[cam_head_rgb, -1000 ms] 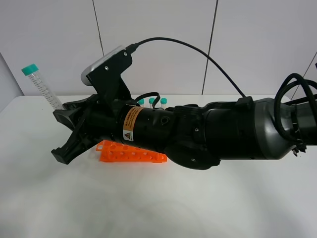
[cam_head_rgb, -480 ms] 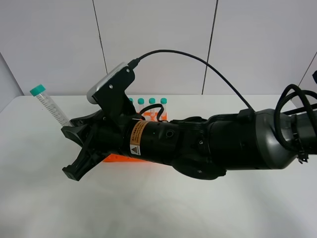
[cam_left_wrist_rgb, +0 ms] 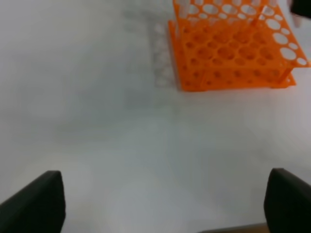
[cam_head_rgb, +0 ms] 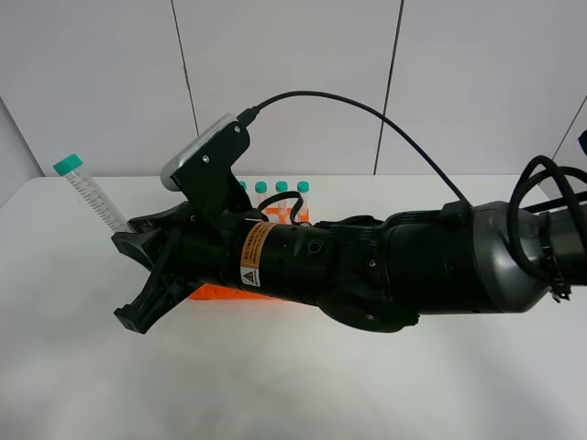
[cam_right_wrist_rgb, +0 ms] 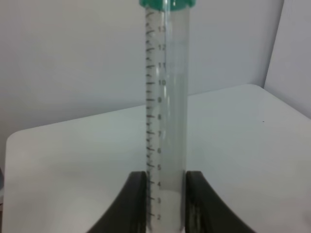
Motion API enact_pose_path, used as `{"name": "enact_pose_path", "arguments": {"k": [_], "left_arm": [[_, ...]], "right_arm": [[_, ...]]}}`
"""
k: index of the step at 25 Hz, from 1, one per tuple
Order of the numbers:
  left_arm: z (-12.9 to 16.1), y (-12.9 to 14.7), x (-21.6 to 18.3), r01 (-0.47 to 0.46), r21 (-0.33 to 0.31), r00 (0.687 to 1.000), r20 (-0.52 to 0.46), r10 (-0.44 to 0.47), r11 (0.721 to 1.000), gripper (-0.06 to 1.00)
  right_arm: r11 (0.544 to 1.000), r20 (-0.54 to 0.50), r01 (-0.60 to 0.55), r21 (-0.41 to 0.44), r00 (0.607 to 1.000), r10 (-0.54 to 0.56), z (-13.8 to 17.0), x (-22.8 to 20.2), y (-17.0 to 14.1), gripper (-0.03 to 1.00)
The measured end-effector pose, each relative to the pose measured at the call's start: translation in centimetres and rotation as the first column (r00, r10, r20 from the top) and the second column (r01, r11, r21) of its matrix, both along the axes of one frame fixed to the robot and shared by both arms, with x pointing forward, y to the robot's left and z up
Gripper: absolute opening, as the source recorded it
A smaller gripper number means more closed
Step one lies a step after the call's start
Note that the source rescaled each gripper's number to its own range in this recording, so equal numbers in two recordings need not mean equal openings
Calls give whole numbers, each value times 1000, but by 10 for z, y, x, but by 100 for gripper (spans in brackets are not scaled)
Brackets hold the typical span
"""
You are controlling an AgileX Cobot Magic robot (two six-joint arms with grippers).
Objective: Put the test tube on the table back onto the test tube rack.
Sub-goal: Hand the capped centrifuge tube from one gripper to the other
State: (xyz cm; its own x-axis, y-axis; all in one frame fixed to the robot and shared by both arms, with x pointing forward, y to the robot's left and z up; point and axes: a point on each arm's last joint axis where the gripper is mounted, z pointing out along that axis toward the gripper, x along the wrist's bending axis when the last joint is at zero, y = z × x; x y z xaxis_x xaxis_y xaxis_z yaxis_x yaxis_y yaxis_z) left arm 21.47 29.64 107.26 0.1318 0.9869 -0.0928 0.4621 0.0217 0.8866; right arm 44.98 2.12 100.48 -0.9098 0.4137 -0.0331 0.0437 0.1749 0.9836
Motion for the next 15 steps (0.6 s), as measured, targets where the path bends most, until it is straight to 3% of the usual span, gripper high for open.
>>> {"name": "enact_pose_path", "arguments": {"k": [5,15], "left_arm": [[21,-1,7,1,-3,1000,-27,-1,1000,99],[54,-11,71,25,-44,996,-86,-29,999,99]], "right_arm": [[1000,0,0,0,1000,0,0,0,0,1],[1000,31,-8,-2,999,8,1,0,0,1]]}}
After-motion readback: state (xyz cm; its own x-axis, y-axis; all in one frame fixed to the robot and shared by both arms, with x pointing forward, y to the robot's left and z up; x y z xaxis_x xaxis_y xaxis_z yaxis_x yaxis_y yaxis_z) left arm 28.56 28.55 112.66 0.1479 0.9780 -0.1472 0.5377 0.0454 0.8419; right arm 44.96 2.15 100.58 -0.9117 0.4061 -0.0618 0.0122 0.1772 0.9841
